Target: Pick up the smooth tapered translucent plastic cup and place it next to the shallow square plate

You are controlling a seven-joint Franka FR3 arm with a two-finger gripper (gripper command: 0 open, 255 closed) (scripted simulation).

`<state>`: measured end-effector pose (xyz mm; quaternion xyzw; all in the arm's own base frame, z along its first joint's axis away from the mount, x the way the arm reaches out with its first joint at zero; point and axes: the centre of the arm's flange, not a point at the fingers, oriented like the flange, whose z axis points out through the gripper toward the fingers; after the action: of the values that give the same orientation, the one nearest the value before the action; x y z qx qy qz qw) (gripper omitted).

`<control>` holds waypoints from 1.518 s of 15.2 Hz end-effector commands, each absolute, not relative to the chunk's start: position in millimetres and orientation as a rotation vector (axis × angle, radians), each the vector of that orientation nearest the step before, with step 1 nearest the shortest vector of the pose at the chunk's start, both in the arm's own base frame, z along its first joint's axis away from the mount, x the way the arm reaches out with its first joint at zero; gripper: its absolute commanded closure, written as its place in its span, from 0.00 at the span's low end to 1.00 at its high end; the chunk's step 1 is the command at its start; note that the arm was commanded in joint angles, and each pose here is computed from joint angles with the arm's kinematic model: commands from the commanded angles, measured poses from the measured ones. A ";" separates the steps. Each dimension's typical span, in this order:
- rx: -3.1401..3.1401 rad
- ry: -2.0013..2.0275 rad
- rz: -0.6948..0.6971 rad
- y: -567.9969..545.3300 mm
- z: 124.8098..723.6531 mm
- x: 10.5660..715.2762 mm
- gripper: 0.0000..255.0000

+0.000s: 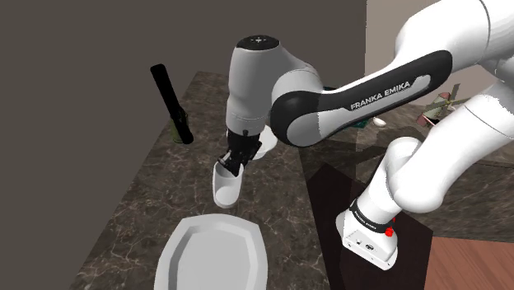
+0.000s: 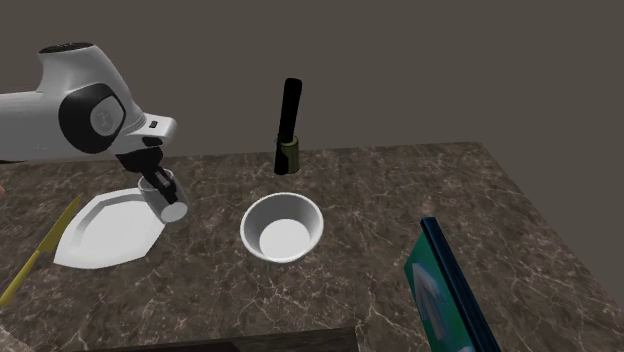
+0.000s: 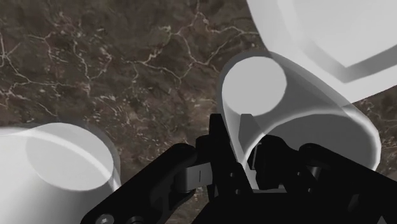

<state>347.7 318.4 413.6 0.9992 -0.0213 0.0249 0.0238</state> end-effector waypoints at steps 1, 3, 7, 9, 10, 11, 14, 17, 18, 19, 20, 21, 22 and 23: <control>3.093 -0.066 0.078 318.2 403.3 347.6 1.00; 3.093 -0.066 0.078 318.2 392.8 347.6 1.00; 3.093 -0.066 0.078 318.2 375.7 347.6 1.00; 3.093 -0.066 0.078 318.2 375.7 347.6 1.00; 3.093 -0.066 0.078 318.2 375.7 347.6 1.00; 3.093 -0.066 0.078 318.2 375.7 347.6 1.00; 3.093 -0.066 0.078 318.2 375.7 347.6 1.00; 3.093 -0.066 0.078 318.1 375.7 347.6 0.00; 3.093 -0.066 0.078 318.1 375.7 347.6 0.00; 3.093 -0.066 0.078 318.1 375.7 347.6 0.00; 3.093 -0.066 0.078 318.1 375.7 347.6 0.00; 3.093 -0.066 0.078 318.8 388.9 346.9 0.00; 3.093 -0.066 0.078 319.4 402.0 346.3 0.00; 3.093 -0.066 0.078 320.1 415.2 345.6 0.00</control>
<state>345.4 320.9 402.5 0.9992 -0.0215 0.0260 0.0230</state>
